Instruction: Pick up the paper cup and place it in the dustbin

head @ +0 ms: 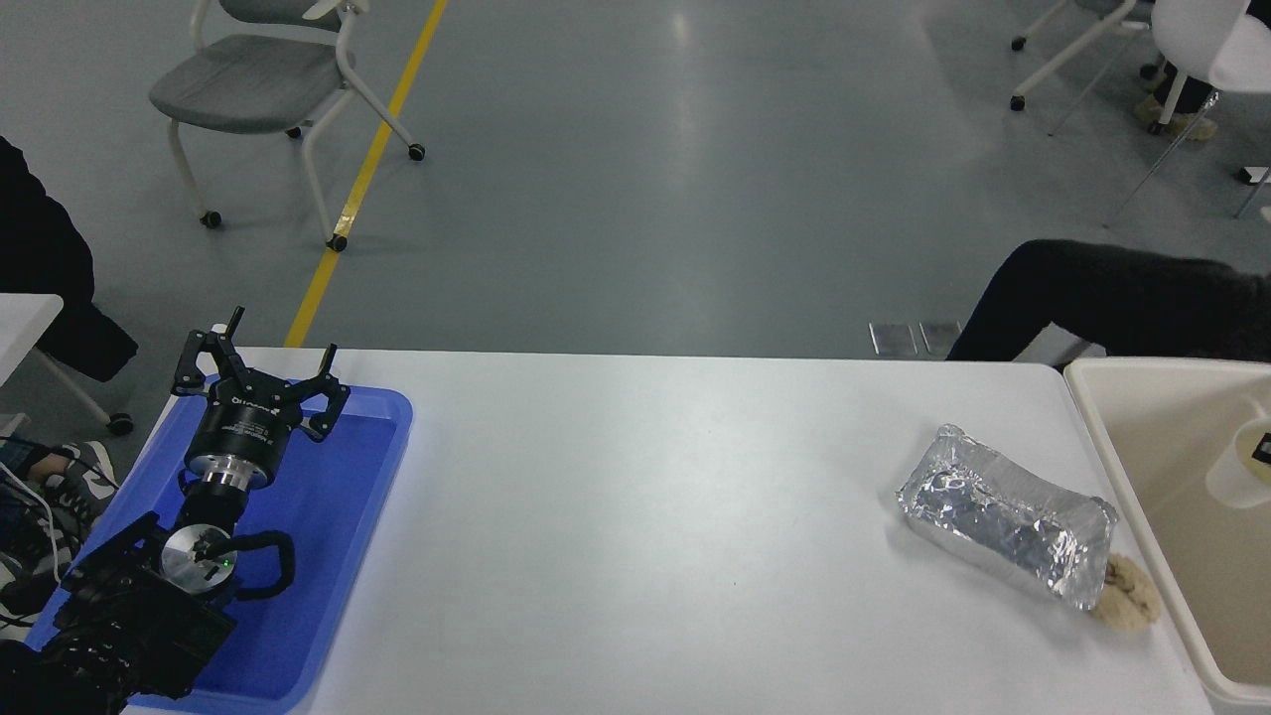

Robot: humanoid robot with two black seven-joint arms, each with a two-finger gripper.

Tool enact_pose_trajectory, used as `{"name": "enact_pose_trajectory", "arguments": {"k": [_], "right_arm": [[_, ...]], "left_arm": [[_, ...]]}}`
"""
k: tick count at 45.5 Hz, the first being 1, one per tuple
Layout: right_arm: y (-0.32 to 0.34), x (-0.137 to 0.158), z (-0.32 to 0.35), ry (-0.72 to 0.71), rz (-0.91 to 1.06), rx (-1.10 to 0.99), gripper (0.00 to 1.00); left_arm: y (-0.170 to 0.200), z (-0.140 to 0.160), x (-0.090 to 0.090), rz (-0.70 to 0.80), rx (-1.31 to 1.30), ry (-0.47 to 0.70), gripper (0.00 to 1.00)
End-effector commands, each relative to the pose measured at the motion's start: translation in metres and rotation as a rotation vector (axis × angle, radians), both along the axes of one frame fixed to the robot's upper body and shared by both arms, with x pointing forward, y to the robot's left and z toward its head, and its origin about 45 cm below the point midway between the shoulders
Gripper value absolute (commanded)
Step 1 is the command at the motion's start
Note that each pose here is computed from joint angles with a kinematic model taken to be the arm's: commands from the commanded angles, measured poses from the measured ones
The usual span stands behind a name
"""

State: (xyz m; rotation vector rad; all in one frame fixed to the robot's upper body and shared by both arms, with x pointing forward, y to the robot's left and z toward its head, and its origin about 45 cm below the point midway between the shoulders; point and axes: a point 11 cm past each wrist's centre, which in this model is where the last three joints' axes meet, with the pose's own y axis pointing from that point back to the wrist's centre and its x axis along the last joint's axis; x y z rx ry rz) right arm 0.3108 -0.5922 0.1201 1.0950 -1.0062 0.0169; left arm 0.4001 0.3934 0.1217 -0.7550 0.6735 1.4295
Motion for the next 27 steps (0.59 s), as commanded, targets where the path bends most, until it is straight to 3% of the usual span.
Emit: {"name": "enact_pose_trajectory", "arguments": {"k": [1,9,10,12,13,27], "right_arm": [[0.0119,-0.0130,-0.0287,-0.011,-0.040,0.043,0.00],[0.0101,-0.0106,-0.0260,-0.031,-0.044,0.041,0.00],[0.0100,-0.0104,-0.0257,-0.034,-0.047,0.043,0.10],[0.0097,-0.0094,-0.0247,-0.046,-0.057,0.050,0.82],[0.0100,-0.0088,-0.0245,-0.053,-0.062,0.056,1.00],[0.0114,-0.0036,-0.0202,-0.068,-0.065,0.073,1.00]], "left_arm": [[0.0003,-0.0006,-0.0004,0.000,0.002,0.002,1.00],[0.0003,-0.0006,-0.0004,0.000,0.001,0.002,1.00],[0.0003,-0.0006,-0.0004,0.000,0.001,0.002,1.00],[0.0005,-0.0005,-0.0004,0.001,0.001,0.001,1.00],[0.0003,-0.0006,-0.0004,0.000,0.001,0.002,1.00],[-0.0008,0.0004,0.0005,-0.004,0.000,0.000,1.00]]}}
